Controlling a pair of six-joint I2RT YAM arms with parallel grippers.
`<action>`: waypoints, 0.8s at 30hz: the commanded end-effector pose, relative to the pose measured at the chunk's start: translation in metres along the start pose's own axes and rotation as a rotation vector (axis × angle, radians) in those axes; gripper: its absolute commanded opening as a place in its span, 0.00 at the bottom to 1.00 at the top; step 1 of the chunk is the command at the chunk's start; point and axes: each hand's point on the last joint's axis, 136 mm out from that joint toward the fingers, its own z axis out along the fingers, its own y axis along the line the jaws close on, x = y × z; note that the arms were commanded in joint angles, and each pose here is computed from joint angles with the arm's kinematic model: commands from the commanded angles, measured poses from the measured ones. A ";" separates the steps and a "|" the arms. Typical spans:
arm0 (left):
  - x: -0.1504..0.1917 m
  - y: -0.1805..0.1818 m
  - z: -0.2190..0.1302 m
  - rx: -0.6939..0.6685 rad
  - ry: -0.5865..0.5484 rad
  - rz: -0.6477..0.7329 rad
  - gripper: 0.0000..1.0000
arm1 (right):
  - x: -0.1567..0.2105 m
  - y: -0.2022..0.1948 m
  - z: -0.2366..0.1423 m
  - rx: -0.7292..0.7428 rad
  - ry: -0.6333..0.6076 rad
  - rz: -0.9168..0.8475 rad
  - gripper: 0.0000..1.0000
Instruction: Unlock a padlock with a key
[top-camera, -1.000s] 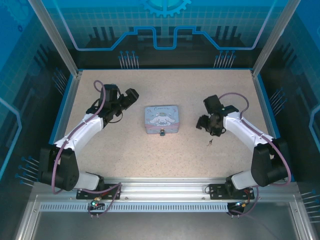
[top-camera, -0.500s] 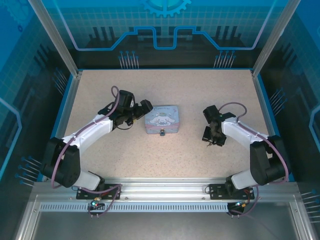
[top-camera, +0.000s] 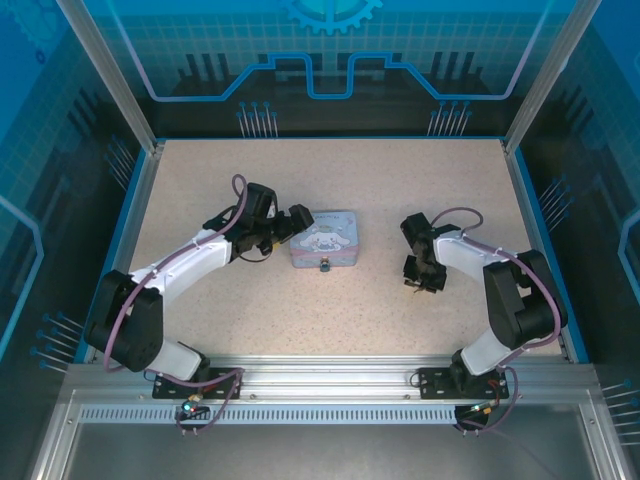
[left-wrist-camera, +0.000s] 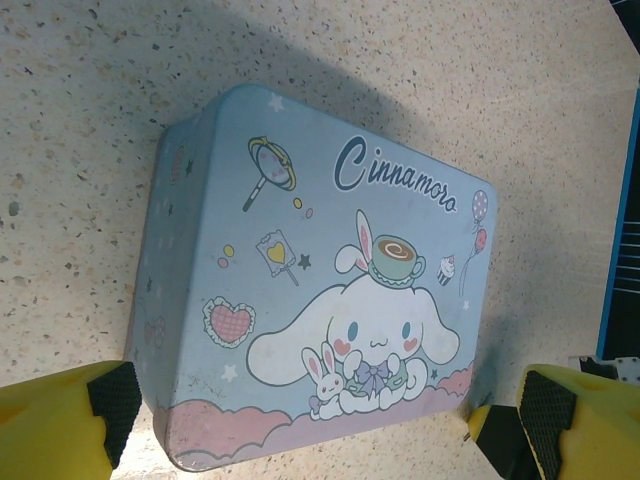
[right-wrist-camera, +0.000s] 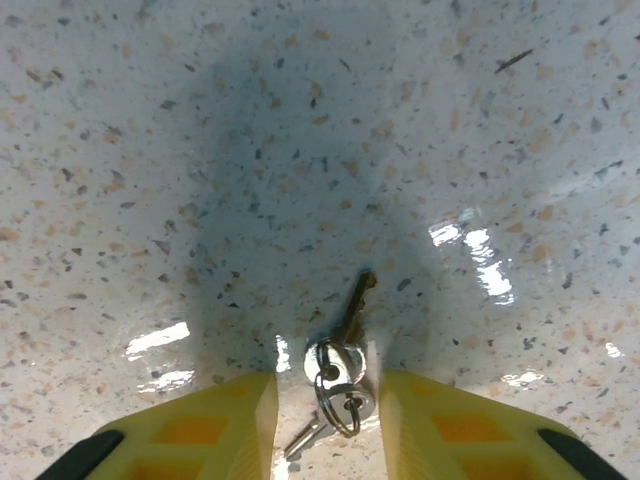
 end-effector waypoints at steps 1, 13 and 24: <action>0.001 -0.012 -0.005 0.025 0.014 0.001 0.99 | 0.000 -0.005 0.005 0.017 -0.001 0.009 0.30; 0.006 -0.012 -0.015 0.025 0.021 0.025 0.99 | 0.000 -0.009 -0.002 -0.010 -0.002 -0.041 0.00; 0.013 -0.028 -0.048 0.129 0.005 0.044 0.99 | 0.020 0.113 -0.140 -0.835 -0.123 -0.356 0.00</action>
